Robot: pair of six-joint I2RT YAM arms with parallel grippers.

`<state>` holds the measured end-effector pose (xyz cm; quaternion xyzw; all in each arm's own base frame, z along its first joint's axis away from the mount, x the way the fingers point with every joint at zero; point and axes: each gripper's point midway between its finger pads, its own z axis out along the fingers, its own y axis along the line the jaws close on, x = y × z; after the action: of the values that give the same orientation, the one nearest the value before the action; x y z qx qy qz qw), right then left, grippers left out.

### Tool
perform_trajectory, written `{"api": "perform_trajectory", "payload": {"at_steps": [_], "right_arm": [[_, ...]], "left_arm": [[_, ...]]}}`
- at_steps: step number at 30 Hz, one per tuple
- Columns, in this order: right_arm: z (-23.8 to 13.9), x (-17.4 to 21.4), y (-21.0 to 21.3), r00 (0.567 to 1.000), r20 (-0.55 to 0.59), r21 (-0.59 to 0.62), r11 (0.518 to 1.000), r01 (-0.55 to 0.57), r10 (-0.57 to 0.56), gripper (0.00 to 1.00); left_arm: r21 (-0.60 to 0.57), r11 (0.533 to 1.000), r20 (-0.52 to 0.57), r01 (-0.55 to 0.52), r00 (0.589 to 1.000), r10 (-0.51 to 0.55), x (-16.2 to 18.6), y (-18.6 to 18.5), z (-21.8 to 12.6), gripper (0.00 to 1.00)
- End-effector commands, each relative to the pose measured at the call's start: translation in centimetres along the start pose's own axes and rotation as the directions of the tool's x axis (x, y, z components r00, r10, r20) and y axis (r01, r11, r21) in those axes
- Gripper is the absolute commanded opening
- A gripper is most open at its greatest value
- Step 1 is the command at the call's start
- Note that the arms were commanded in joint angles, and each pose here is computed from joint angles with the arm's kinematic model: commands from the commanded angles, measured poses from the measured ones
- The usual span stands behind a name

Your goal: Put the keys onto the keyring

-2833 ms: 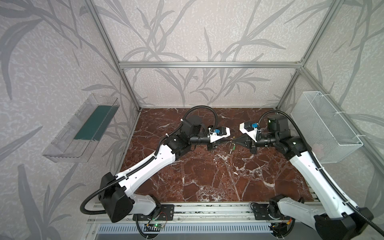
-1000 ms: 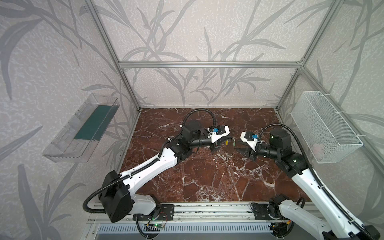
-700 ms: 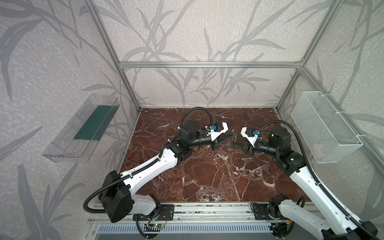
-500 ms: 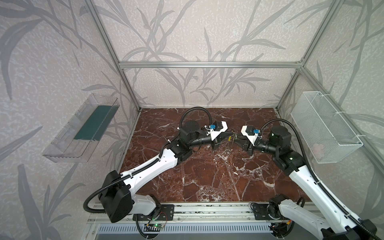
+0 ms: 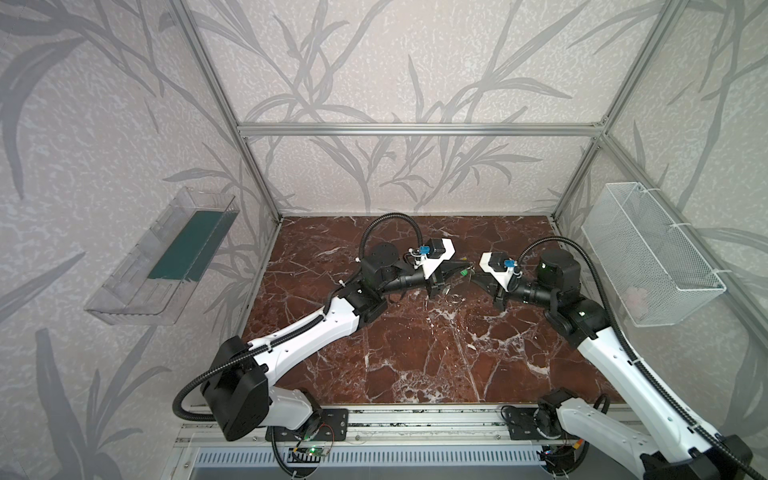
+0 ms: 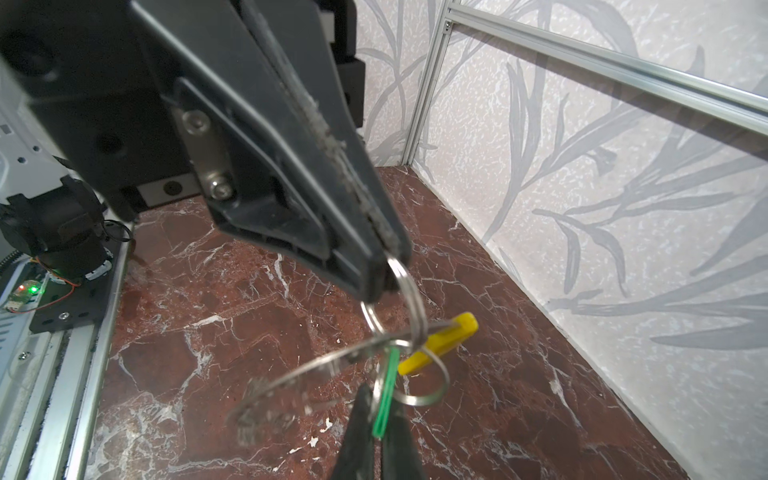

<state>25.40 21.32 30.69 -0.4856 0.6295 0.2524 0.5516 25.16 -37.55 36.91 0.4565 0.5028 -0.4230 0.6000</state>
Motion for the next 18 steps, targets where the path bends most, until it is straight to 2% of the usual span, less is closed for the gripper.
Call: {"api": "perform_trajectory", "payload": {"at_steps": [1, 13, 18], "right_arm": [[0.2, -0.6, 0.3, 0.999, -0.012, -0.015, 0.999, 0.048, -0.049, 0.0], [1.0, -0.2, 0.2, 0.994, -0.032, 0.01, 0.995, 0.103, -0.103, 0.0], [0.3, 0.4, -0.2, 0.995, -0.061, 0.033, 0.996, 0.086, -0.084, 0.0]], "left_arm": [[-0.003, 1.0, 0.084, -0.006, 0.996, 0.006, -1.8, -0.1, 0.3, 0.0], [-0.026, 1.0, 0.111, 0.002, 0.994, 0.001, -1.5, 0.4, 0.5, 0.0], [-0.006, 1.0, 0.06, -0.027, 0.998, 0.027, -0.7, 0.3, 0.0, 0.0]]}}
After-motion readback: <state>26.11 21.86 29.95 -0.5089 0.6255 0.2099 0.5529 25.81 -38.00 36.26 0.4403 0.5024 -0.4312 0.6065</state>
